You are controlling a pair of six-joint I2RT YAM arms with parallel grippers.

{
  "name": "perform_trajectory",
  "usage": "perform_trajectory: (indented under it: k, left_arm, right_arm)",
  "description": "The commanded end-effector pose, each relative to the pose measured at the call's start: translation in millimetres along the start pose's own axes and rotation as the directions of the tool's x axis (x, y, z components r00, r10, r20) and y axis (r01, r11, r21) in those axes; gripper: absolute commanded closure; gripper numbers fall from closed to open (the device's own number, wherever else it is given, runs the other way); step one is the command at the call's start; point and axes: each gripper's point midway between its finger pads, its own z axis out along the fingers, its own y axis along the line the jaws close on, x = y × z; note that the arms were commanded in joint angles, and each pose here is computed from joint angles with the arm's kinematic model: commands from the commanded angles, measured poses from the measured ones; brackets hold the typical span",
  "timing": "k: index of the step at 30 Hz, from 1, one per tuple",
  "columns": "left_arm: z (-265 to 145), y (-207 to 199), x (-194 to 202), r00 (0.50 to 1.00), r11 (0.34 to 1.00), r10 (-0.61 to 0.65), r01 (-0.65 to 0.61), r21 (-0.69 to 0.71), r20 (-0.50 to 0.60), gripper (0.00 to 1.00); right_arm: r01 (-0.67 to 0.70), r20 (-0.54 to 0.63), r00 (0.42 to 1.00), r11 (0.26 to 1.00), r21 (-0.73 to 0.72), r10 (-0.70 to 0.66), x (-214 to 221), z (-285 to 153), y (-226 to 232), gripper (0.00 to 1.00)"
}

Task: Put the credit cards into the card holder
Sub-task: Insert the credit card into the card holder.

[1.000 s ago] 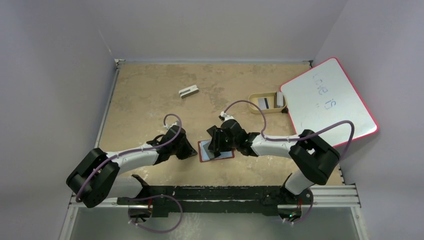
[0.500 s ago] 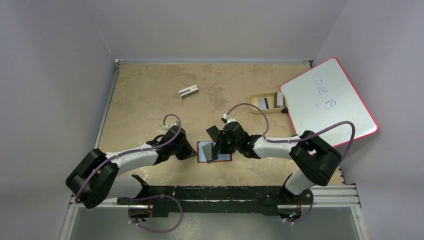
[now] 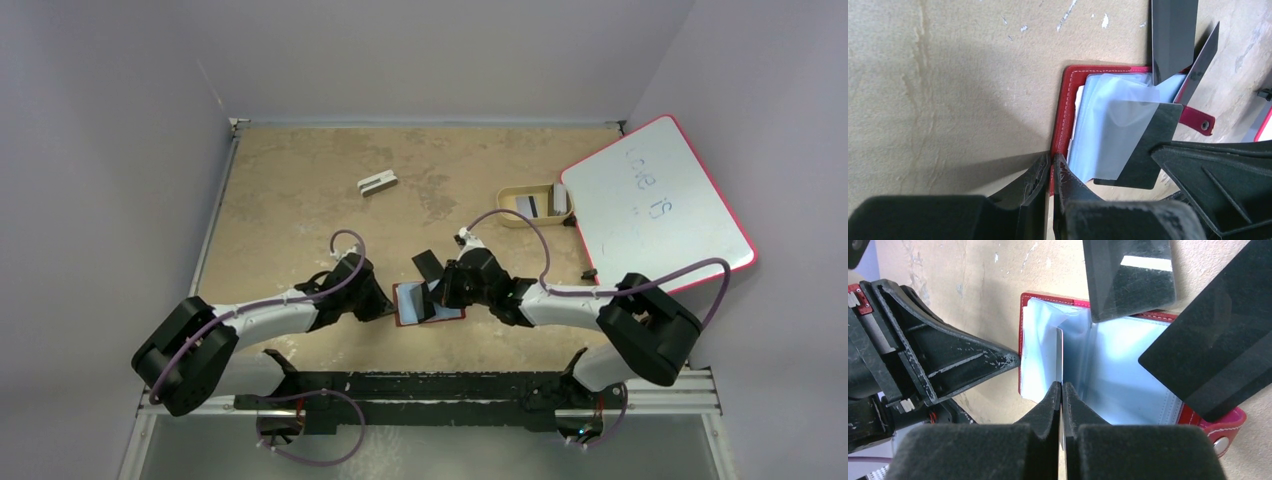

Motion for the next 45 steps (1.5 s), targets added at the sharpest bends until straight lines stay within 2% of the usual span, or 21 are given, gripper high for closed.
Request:
perform_trajectory:
  k: [1,9,18,28,37,43,45]
  left_arm:
    - [2.4,-4.0,7.0,1.000,1.000,-0.005,0.006,0.017,-0.010,0.94]
    - [9.1,-7.1,21.5,0.999,1.000,-0.005,0.006,0.022,-0.033,0.94]
    - [11.0,-8.2,21.0,1.000,1.000,-0.004,0.004,0.018,-0.027,0.94]
    - [12.7,-4.9,22.8,1.000,1.000,-0.003,0.003,0.009,-0.028,0.94]
    - [14.9,-8.0,23.9,0.999,1.000,0.003,-0.002,0.013,-0.033,0.94]
    - [15.4,-7.6,23.9,0.999,1.000,0.006,-0.006,0.010,-0.031,0.94]
    - [15.7,-7.9,23.6,1.000,1.000,0.006,-0.006,0.010,-0.030,0.94]
  right_arm:
    - [-0.032,0.067,0.997,0.999,0.004,0.032,-9.7,0.8,-4.9,1.00]
    - [-0.086,0.111,0.990,0.996,-0.037,0.090,-12.5,1.6,-3.7,1.00]
    - [-0.108,0.089,0.989,0.991,-0.082,0.116,-6.4,7.9,1.1,1.00]
    - [-0.168,0.129,0.975,0.978,-0.122,0.184,-8.7,1.0,-0.1,1.00]
    - [-0.155,0.073,0.983,0.975,-0.158,0.168,4.7,14.9,1.4,1.00]
    - [-0.158,0.115,0.977,0.973,-0.169,0.179,-2.7,9.5,2.1,1.00]
    - [-0.137,0.125,0.980,0.980,-0.146,0.156,-5.6,10.9,0.1,0.87]
